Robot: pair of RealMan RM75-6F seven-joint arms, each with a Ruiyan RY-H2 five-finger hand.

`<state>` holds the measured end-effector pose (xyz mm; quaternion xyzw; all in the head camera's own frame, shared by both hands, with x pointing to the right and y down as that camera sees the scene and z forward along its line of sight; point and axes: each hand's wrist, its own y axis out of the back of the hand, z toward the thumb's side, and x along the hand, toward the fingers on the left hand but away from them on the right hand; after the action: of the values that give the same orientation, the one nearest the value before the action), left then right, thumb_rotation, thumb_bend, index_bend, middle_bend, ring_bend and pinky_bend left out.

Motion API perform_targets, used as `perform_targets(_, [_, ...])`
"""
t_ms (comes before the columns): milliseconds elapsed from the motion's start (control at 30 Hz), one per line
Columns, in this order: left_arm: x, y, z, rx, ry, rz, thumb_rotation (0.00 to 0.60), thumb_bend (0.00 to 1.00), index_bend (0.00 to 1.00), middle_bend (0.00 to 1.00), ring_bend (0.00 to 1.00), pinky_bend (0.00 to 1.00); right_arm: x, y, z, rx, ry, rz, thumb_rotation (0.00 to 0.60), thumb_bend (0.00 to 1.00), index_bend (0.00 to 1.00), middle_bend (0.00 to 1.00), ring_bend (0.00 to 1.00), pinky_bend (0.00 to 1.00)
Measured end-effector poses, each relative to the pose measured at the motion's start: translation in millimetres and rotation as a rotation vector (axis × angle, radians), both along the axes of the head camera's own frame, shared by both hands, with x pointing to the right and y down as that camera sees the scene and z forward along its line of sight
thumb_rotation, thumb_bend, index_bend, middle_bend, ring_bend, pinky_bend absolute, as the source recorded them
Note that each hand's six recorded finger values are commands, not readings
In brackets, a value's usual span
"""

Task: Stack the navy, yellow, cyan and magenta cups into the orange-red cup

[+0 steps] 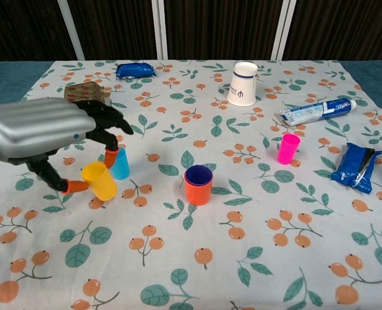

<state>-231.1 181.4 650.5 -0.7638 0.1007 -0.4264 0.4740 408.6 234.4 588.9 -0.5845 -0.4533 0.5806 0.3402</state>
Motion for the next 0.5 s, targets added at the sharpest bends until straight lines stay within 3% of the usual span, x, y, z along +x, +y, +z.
perform_targets(233, [24.8,-29.5,-34.0,0.072,0.108,-0.023,0.600,0.28,0.48,0.13,0.00,0.00,-0.2,0.1,1.2,-0.003,0.002,0.002,0.600,0.39,0.00,0.00,0.00,0.10])
perform_targets(500, [60.6,-46.4,-44.4,0.078,0.140,0.012,0.600,0.28,0.47,0.13,0.00,0.00,-3.1,0.8,3.7,-0.007,0.004,-0.005,0.600,0.39,0.00,0.00,0.00,0.10])
